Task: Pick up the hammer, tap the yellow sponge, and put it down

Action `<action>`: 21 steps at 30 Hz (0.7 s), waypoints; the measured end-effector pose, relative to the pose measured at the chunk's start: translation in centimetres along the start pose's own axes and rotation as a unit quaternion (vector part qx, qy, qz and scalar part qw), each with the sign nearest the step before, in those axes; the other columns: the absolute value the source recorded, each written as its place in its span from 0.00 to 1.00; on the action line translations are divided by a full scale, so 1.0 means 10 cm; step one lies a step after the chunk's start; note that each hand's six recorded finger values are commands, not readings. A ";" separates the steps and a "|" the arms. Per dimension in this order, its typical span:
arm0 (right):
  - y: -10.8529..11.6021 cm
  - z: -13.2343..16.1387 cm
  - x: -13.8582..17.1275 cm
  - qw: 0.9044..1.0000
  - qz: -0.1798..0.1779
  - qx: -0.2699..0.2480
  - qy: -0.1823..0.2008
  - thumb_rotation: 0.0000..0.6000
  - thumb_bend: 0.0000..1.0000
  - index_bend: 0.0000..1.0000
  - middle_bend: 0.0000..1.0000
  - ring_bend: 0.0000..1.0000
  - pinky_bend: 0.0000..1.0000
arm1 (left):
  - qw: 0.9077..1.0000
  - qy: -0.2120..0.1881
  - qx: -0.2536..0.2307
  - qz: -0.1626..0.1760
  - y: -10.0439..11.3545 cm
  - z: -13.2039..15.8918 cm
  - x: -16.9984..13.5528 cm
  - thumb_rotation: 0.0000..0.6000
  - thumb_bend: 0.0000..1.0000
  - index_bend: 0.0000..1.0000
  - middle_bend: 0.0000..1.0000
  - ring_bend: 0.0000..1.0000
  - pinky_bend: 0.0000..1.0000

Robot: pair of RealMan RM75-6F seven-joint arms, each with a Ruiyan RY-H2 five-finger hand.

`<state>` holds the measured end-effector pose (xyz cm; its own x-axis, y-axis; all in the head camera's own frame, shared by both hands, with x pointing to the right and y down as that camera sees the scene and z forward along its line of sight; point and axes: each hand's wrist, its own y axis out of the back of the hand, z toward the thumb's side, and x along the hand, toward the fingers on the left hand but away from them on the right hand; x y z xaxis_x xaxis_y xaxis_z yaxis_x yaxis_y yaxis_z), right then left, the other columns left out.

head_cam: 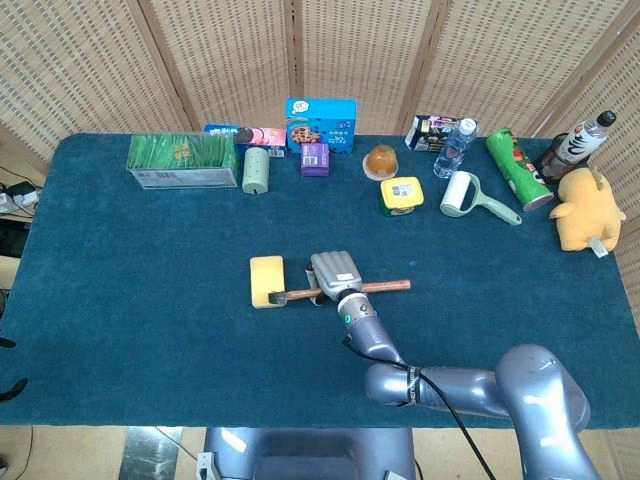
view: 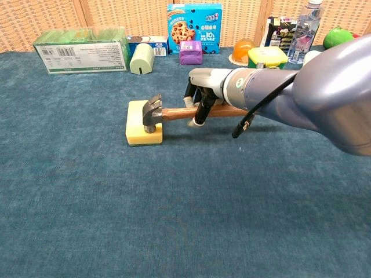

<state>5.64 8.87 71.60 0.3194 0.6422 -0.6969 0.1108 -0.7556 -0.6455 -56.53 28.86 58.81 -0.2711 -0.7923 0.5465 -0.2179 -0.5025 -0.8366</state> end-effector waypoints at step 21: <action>0.32 -0.82 0.47 0.990 -0.026 -0.133 -0.037 1.00 0.37 0.86 1.00 1.00 1.00 | 0.999 -0.032 0.003 -0.009 -0.06 0.23 0.02 1.00 0.22 0.33 0.18 0.07 0.13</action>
<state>15.18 8.43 68.86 0.2377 0.6811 -0.6925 0.3719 -0.7224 -0.5829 -54.32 28.20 59.29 -0.2074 -0.8032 0.5584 -0.2160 -0.5191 -0.8270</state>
